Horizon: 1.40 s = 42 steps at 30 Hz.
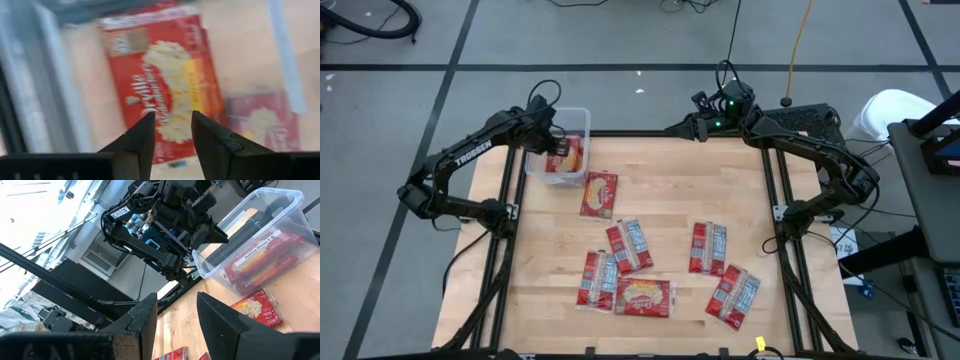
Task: Sort popcorn bags into baskets
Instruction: Put the red popcorn bag into the transparent container
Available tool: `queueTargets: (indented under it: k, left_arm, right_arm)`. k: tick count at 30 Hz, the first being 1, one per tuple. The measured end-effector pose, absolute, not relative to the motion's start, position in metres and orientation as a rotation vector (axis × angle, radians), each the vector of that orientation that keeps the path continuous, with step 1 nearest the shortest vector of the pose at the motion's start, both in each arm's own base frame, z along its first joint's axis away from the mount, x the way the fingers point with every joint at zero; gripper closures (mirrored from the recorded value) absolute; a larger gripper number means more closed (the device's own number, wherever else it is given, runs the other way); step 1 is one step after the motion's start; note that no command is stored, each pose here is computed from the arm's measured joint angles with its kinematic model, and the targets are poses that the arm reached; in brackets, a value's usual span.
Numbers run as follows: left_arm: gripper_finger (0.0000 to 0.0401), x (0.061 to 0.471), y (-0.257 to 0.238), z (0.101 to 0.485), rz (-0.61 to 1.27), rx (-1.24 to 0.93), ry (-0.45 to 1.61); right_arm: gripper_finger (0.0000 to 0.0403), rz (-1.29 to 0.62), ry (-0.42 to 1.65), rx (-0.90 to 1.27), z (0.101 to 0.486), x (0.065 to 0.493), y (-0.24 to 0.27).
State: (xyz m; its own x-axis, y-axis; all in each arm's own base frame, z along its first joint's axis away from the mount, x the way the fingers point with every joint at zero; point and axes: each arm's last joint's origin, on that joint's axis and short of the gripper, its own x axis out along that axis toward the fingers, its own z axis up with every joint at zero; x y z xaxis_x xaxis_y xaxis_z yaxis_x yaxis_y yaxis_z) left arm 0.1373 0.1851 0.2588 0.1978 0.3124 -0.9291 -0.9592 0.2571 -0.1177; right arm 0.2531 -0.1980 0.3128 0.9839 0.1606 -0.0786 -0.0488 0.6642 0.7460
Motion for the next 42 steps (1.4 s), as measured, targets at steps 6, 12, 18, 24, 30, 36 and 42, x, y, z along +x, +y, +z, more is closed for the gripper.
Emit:
queueTargets:
  k: [6,12,18,24,30,36,42]
  left_arm:
    - [0.0275,0.16,0.178,0.263,0.927,-0.844,0.855]
    - [0.0296,0.186,0.174,0.273,0.834,-0.834,0.674]
    - [0.0303,0.216,0.162,0.29,0.596,-0.833,0.475]
    - [0.0304,0.239,0.132,0.294,0.41,-0.784,0.482]
    - [0.0304,0.254,0.101,0.294,0.27,-0.732,0.538]
    - [0.0304,0.262,0.073,0.293,0.162,-0.667,0.585]
    - [0.0304,0.263,0.049,0.287,0.104,-0.658,0.686]
  right_arm:
    - [0.0273,0.106,0.174,0.872,0.309,0.253,-0.198]
    - [0.0273,0.035,0.295,1.022,0.294,0.25,-0.193]
    - [0.0273,-0.12,0.447,1.061,0.297,0.244,-0.154]
    - [0.0273,-0.395,0.625,1.098,0.302,0.229,-0.098]
    - [0.0273,-0.622,0.895,1.205,0.291,0.212,-0.046]
    - [0.0273,-0.724,1.063,1.294,0.281,0.21,-0.009]
    - [0.0273,-0.792,1.152,1.34,0.269,0.219,0.02]
